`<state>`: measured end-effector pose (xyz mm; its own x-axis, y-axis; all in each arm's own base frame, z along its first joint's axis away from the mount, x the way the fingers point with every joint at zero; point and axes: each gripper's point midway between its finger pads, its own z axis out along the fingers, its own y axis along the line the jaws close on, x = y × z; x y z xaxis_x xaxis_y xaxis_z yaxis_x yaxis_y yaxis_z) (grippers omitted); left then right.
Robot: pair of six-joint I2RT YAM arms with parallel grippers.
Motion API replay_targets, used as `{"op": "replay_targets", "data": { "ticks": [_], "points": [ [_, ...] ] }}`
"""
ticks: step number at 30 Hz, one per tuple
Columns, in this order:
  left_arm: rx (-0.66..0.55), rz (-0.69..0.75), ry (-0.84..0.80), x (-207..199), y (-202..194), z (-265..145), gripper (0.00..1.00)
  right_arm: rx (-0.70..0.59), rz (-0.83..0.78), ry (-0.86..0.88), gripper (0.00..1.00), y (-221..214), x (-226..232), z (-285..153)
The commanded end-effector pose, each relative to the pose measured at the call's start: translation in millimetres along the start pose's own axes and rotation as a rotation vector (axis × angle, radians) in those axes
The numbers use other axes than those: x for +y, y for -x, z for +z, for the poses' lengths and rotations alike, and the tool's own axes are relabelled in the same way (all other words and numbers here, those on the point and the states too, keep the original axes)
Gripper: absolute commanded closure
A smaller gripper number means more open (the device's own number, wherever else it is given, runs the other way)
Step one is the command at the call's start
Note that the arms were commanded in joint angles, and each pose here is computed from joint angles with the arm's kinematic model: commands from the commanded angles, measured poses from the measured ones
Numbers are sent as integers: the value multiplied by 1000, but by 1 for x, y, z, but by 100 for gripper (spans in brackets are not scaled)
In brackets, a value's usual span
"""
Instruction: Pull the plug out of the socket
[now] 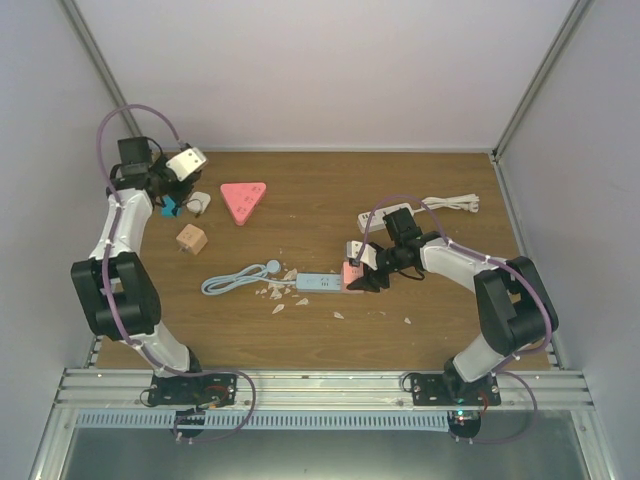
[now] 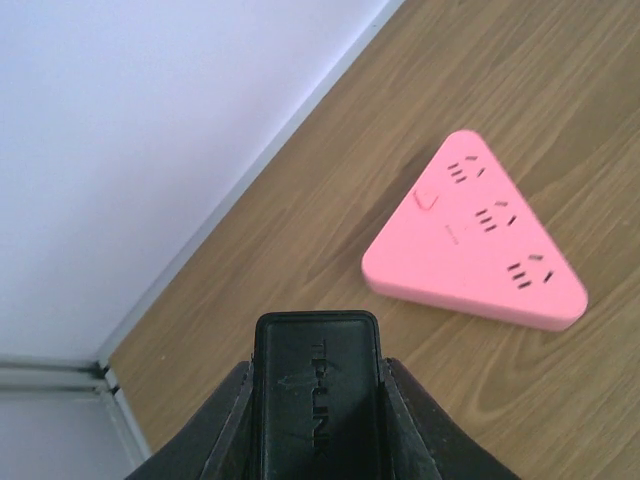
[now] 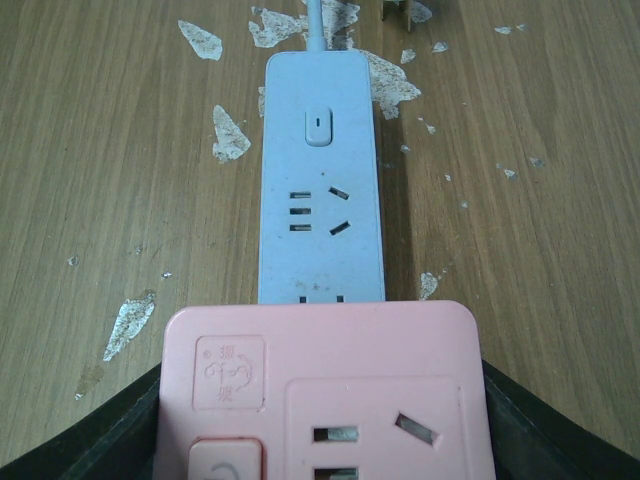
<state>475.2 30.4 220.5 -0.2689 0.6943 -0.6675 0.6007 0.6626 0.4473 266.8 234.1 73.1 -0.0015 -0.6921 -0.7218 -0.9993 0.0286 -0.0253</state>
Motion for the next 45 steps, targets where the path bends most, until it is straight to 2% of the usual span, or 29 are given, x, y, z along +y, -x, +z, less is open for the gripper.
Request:
{"op": "replay_targets", "data": {
  "ticks": [1, 8, 14, 17, 25, 28, 31, 34, 37, 40, 45],
  "points": [
    [-18, 66, 59, 21, 0, -35, 89, 171, 55, -23, 81, -41, 2, 3],
    [163, 107, 157, 15, -67, -78, 89, 160, 60, -15, 81, -37, 1, 3],
    [368, 191, 200, -23, -147, -79, 88, 154, 57, -14, 81, -36, 2, 2],
    [398, 197, 195, -45, -167, -74, 88, 155, 61, -13, 81, -36, 1, 3],
    [393, 226, 143, -104, -182, -59, 83, 155, 61, -15, 80, -36, 1, 2],
    [383, 197, 108, -116, -184, -56, 71, 155, 63, -11, 80, -36, 2, 3],
    [361, 188, 36, -128, -179, -57, 53, 149, 65, -3, 79, -34, 3, 2],
    [327, 178, -23, -134, -168, -61, 35, 140, 62, 1, 77, -32, 4, 1],
    [240, 171, -73, -137, -144, -66, 19, 122, 56, 9, 73, -28, 6, 0],
    [143, 153, -131, -143, -114, -68, 12, 105, 49, 13, 62, -22, 7, -2],
    [44, 151, -228, -158, -69, -64, 9, 59, 33, 3, 34, -6, 6, -11]
  ]
}}
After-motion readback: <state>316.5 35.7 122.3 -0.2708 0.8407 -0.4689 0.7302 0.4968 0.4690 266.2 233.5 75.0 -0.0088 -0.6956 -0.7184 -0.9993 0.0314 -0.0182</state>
